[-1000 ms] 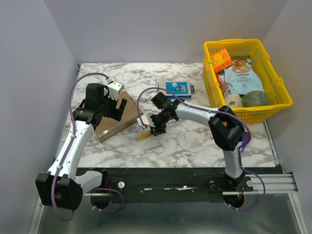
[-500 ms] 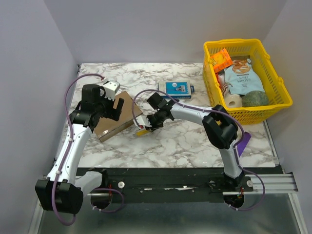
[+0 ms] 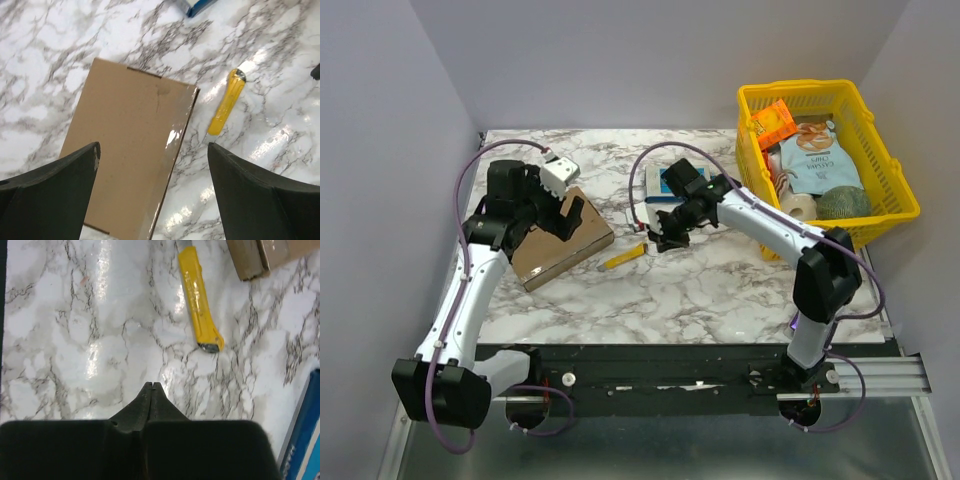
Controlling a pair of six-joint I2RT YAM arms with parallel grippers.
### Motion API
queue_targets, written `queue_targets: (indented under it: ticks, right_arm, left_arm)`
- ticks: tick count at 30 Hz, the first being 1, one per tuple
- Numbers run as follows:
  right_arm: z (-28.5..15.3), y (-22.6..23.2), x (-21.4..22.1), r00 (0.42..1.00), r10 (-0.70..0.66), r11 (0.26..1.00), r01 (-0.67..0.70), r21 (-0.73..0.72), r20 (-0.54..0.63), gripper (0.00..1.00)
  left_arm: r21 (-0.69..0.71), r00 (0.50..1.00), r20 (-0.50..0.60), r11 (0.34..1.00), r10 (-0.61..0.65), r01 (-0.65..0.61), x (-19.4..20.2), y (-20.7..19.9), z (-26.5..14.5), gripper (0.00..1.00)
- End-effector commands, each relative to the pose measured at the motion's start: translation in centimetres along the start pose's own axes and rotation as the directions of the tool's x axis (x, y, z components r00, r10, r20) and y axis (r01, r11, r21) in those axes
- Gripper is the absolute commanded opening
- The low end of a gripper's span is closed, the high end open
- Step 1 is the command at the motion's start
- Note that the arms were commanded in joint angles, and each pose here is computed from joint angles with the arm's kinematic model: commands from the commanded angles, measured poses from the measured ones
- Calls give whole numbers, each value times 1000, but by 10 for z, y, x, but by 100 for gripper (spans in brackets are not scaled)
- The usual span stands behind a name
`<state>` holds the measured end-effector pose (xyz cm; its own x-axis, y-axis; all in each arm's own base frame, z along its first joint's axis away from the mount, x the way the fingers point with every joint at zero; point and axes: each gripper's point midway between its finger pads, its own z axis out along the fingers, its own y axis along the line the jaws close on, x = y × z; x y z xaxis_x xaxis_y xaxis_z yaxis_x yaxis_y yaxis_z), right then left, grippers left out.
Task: Unpack the express box
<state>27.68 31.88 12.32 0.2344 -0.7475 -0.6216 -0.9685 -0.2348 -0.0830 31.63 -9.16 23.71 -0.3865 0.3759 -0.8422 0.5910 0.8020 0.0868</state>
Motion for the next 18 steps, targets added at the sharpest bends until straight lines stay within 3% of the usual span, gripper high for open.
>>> queue_targets:
  ticks: [1, 2, 5, 6, 10, 14, 15, 18]
  right_arm:
    - [-25, 18, 1, 993, 117, 993, -116, -34, 13, 16]
    - [-22, 20, 7, 991, 131, 991, -131, -22, 5, 22]
    - [-11, 8, 9, 996, 80, 996, -82, 31, 38, 65]
    - [-8, -5, 4, 997, 39, 996, -43, 73, 61, 99]
    - [12, -32, 5, 998, -22, 995, 16, 102, 54, 100]
    - [41, -50, 7, 995, -94, 990, 92, 105, 18, 94]
    - [48, -50, 5, 994, -106, 990, 104, 98, 18, 89]
    - [72, -52, 6, 995, -102, 994, 102, 49, -2, 79]
  left_arm:
    - [183, 973, 87, 956, 215, -228, -29, -49, 5, 95]
    - [184, 968, 80, 951, 237, -248, -27, -53, 7, 95]
    - [137, 978, 55, 969, 201, -207, -16, -53, 14, 95]
    - [107, 983, 48, 978, 176, -181, -13, -49, 14, 95]
    - [-1, 996, -48, 997, 71, -71, 18, -36, 12, 96]
    - [-98, 997, -52, 993, -63, 58, 27, -31, -2, 98]
    - [-201, 984, -32, 965, -178, 168, 30, -17, -9, 99]
    - [-264, 929, -23, 899, -369, 350, 45, 0, -18, 99]
